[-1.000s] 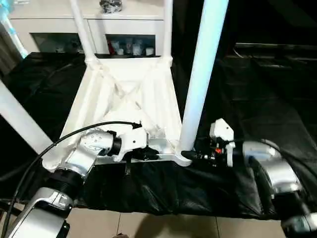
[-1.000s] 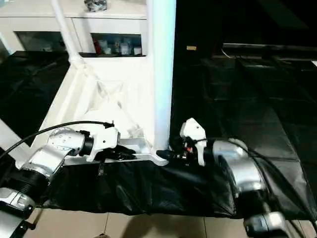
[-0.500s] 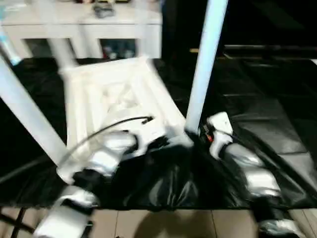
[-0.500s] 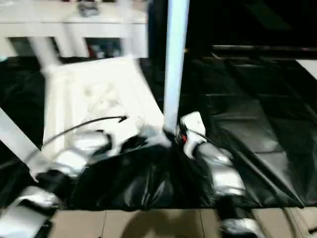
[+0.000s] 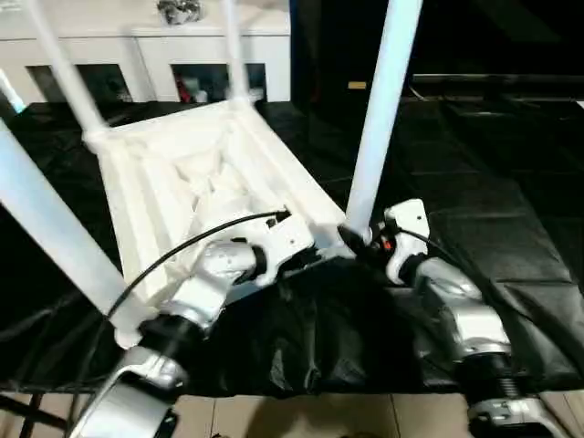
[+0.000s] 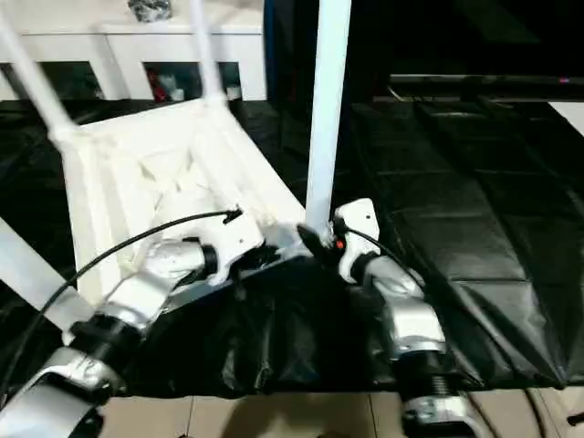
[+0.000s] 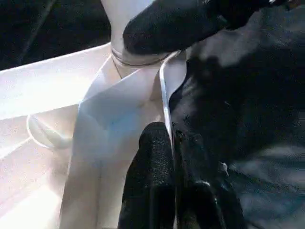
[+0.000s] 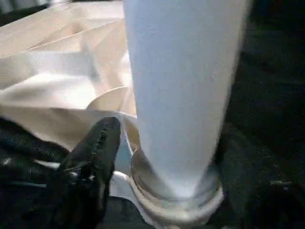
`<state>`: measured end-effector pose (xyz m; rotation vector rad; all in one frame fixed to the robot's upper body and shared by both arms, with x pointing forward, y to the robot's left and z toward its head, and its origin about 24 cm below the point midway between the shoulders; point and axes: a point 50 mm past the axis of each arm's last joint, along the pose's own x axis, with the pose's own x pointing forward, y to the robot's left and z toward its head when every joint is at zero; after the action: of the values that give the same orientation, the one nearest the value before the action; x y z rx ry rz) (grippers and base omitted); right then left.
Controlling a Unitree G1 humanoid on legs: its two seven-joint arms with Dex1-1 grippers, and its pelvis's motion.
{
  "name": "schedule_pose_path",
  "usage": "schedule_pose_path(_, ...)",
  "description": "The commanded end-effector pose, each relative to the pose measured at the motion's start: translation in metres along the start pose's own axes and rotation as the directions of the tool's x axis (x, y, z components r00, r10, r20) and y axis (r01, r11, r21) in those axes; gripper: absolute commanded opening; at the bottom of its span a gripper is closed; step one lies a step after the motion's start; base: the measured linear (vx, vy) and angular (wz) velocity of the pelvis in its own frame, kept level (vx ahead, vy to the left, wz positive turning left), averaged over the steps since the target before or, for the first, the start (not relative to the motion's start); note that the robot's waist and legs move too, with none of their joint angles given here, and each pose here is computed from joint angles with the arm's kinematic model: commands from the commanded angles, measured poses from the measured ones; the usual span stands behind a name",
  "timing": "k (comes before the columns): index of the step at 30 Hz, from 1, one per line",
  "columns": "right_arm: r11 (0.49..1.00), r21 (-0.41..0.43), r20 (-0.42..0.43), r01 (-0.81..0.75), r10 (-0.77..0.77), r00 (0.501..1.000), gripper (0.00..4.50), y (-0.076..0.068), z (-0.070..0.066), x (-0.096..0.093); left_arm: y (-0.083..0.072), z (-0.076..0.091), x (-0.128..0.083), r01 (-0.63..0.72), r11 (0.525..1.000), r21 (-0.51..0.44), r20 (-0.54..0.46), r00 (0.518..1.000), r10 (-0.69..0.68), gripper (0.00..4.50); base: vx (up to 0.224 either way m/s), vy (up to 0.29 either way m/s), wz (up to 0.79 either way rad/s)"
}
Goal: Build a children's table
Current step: Rotate leg to tighten
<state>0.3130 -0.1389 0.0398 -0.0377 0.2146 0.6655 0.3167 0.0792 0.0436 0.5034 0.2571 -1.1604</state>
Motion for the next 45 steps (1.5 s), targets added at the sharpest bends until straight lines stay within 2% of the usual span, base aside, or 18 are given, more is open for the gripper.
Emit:
schedule_pose_path(1, 0.991, -0.016, -0.036, -0.132, 0.131, 0.991, 3.45, 0.014, -0.005, 0.004, -0.019, 0.002, 0.008, 0.156, 0.986, 0.062, 0.000, 0.988, -0.157, 0.00, 0.000, 0.000, 0.00)
schedule_pose_path(2, 0.980, -0.040, -0.052, -0.197, 0.195, 0.979, 3.45, 0.010, -0.002, -0.003, -0.016, -0.002, 0.001, 0.171, 0.983, 0.068, -0.014, 0.985, -0.170, 0.00, 0.000, 0.000, 0.00)
schedule_pose_path(4, 0.974, -0.049, -0.056, -0.223, 0.220, 0.974, 3.45, 0.009, -0.001, -0.005, -0.014, -0.002, -0.001, 0.175, 0.982, 0.073, -0.016, 0.985, -0.174, 0.00, 0.000, 0.000, 0.00)
schedule_pose_path(7, 0.932, -0.090, -0.089, -0.352, 0.345, 0.934, 3.45, 0.009, 0.002, -0.013, -0.013, -0.004, -0.011, 0.226, 0.970, 0.090, -0.010, 0.974, -0.226, 0.00, 0.000, 0.000, 0.00)
schedule_pose_path(12, 0.872, -0.100, -0.143, -0.480, 0.464, 0.874, 3.45, 0.010, 0.001, -0.019, -0.007, -0.008, -0.022, 0.278, 0.954, 0.112, -0.036, 0.961, -0.276, 0.00, 0.000, 0.000, 0.00)
schedule_pose_path(13, 0.866, -0.097, -0.146, -0.490, 0.474, 0.868, 3.19, 0.009, 0.001, -0.019, -0.006, -0.009, -0.023, 0.284, 0.952, 0.113, -0.039, 0.959, -0.281, 0.00, 0.000, 0.000, 0.00)
schedule_pose_path(21, 0.808, -0.080, -0.161, -0.583, 0.567, 0.808, 2.53, 0.011, 0.004, -0.020, 0.002, -0.013, -0.037, 0.337, 0.935, 0.112, -0.061, 0.941, -0.332, 0.00, 0.000, 0.000, 0.00)
schedule_pose_path(26, 0.789, -0.068, -0.171, -0.610, 0.593, 0.787, 2.18, 0.014, 0.002, -0.021, 0.004, -0.015, -0.041, 0.353, 0.930, 0.108, -0.067, 0.935, -0.347, 0.00, 0.000, 0.000, 0.00)
schedule_pose_path(31, 0.779, -0.046, -0.174, -0.625, 0.610, 0.773, 2.04, 0.019, -0.004, -0.023, 0.004, -0.016, -0.042, 0.360, 0.928, 0.093, -0.059, 0.933, -0.356, 0.00, 0.000, 0.000, 0.00)
schedule_pose_path(34, 0.786, -0.019, -0.156, -0.618, 0.608, 0.778, 2.00, 0.025, -0.009, -0.025, 0.003, -0.017, -0.041, 0.345, 0.936, 0.073, -0.047, 0.939, -0.342, 0.00, 0.000, 0.000, 0.00)
schedule_pose_path(36, 0.827, -0.005, -0.127, -0.562, 0.556, 0.821, 1.98, 0.030, -0.013, -0.022, 0.004, -0.018, -0.036, 0.289, 0.956, 0.041, -0.048, 0.957, -0.287, 0.00, 0.000, 0.000, 0.00)
schedule_pose_path(37, 0.829, -0.005, -0.127, -0.560, 0.555, 0.822, 1.98, 0.030, -0.014, -0.022, 0.004, -0.018, -0.036, 0.288, 0.957, 0.040, -0.048, 0.957, -0.286, 0.00, 0.000, 0.000, 0.00)
schedule_pose_path(40, 0.938, 0.031, -0.084, -0.345, 0.346, 0.934, 1.98, 0.038, -0.024, -0.008, 0.004, -0.011, -0.018, 0.160, 0.987, -0.005, -0.019, 0.987, -0.160, 0.00, 0.000, 0.000, 0.00)
schedule_pose_path(45, 0.974, 0.133, -0.065, -0.182, 0.192, 0.979, 1.97, 0.046, -0.028, 0.008, -0.004, 0.004, 0.005, 0.097, 0.994, -0.042, 0.031, 0.995, -0.096, 0.00, 0.000, 0.000, 0.00)
